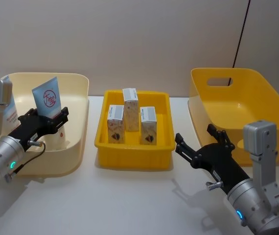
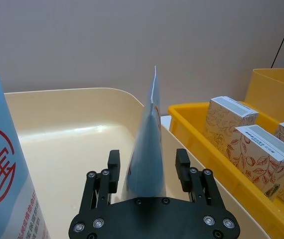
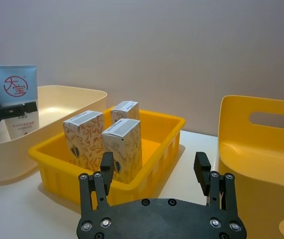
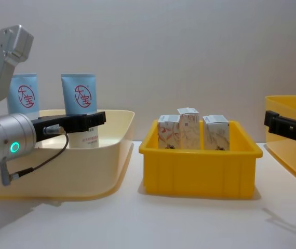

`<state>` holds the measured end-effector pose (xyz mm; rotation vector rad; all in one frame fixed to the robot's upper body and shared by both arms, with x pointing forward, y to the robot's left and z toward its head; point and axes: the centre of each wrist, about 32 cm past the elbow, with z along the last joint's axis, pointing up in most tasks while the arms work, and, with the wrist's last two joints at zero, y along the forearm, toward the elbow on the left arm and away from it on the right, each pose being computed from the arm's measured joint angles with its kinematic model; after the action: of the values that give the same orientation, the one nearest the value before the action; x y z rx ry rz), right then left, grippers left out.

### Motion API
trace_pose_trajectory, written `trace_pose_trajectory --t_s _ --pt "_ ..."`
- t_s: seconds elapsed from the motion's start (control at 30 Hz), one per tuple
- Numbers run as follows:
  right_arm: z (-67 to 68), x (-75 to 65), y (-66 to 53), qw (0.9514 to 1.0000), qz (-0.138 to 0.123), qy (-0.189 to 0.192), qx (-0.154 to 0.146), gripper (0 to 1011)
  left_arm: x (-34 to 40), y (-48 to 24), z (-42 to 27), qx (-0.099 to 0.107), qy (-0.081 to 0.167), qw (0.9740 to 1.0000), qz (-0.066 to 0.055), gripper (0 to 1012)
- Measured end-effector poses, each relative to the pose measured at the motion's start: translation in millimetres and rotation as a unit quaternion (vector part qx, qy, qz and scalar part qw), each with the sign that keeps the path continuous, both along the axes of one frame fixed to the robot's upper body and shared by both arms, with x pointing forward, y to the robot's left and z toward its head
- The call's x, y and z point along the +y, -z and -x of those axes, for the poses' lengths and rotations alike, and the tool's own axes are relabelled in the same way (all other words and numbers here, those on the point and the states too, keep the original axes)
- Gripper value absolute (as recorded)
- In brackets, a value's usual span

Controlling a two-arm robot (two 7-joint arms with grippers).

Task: Bimanual collaborative sorting of washing and personal care products

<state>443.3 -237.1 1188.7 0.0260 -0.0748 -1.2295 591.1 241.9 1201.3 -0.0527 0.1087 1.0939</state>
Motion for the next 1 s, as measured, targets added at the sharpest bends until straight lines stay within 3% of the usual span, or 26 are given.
trace_pose_trajectory --t_s 0.37,1.0 --pt "0.0 0.0 0.0 1.0000 0.000 0.000 0.000 1001 -1.0 0.1 -1.3 0.001 0.001 1.0000 0.000 401" --pt "0.0 0.0 0.0 1.0000 0.000 0.000 0.000 1001 0.6 -2.0 -0.3 -0.005 0.003 1.0000 0.003 304"
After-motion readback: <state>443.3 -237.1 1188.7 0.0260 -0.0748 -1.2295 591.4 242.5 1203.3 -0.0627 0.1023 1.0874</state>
